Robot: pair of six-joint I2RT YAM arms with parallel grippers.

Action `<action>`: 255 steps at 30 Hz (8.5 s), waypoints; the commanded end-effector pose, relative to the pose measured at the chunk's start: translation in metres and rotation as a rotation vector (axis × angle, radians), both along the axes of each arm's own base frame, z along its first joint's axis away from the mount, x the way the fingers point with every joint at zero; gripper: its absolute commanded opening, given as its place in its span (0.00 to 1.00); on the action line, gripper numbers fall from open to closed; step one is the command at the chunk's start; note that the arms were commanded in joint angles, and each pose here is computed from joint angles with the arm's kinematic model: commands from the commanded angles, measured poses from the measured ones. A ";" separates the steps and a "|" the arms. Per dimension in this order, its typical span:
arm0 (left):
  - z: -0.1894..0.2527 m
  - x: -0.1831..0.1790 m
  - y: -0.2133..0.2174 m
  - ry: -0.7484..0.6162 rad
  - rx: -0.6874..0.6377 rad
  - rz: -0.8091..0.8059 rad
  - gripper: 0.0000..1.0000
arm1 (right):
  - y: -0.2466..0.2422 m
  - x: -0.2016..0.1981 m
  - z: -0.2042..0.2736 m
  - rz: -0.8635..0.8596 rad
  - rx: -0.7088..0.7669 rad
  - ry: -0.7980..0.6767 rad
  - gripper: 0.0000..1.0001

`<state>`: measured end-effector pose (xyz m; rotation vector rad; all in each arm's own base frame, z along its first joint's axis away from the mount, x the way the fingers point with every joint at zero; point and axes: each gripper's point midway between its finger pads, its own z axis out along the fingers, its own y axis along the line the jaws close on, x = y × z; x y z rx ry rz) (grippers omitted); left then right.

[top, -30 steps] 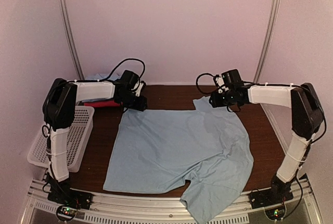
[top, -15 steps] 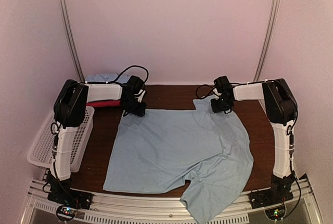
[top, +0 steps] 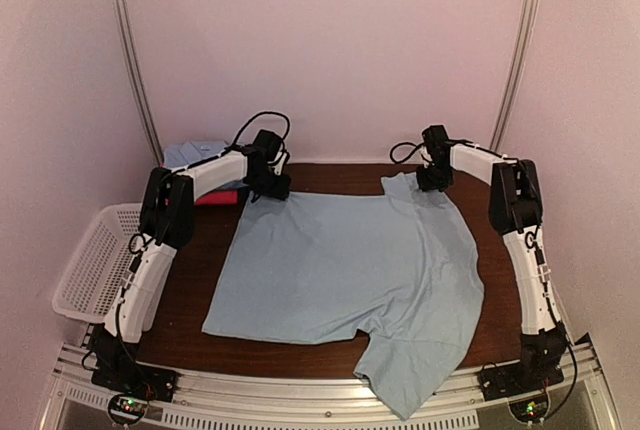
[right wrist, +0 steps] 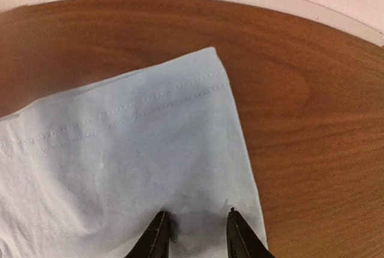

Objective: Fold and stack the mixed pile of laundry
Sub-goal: Smooth out the flattened T-shirt at the center of the board, then pick up the flattened T-shirt from the center of the board.

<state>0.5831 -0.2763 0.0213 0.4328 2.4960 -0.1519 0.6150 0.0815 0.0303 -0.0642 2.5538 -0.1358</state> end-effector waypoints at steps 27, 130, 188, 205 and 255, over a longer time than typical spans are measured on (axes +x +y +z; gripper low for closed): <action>0.068 -0.235 0.059 0.091 -0.112 -0.010 0.60 | 0.101 -0.377 0.055 0.298 0.212 0.297 0.42; 0.144 -0.008 -0.022 -0.172 -0.225 -0.116 0.67 | 0.025 -0.070 0.119 0.082 0.055 -0.060 0.55; 0.120 -0.238 0.023 -0.059 -0.270 0.058 0.69 | 0.053 -0.526 -0.023 -0.539 0.413 0.343 0.35; 0.070 -0.289 0.072 0.101 -0.156 0.168 0.67 | 0.065 -0.502 0.000 -0.485 0.433 0.282 0.00; 0.028 -0.350 0.100 0.358 -0.283 0.347 0.00 | 0.054 -0.458 0.089 -0.403 0.423 0.027 0.00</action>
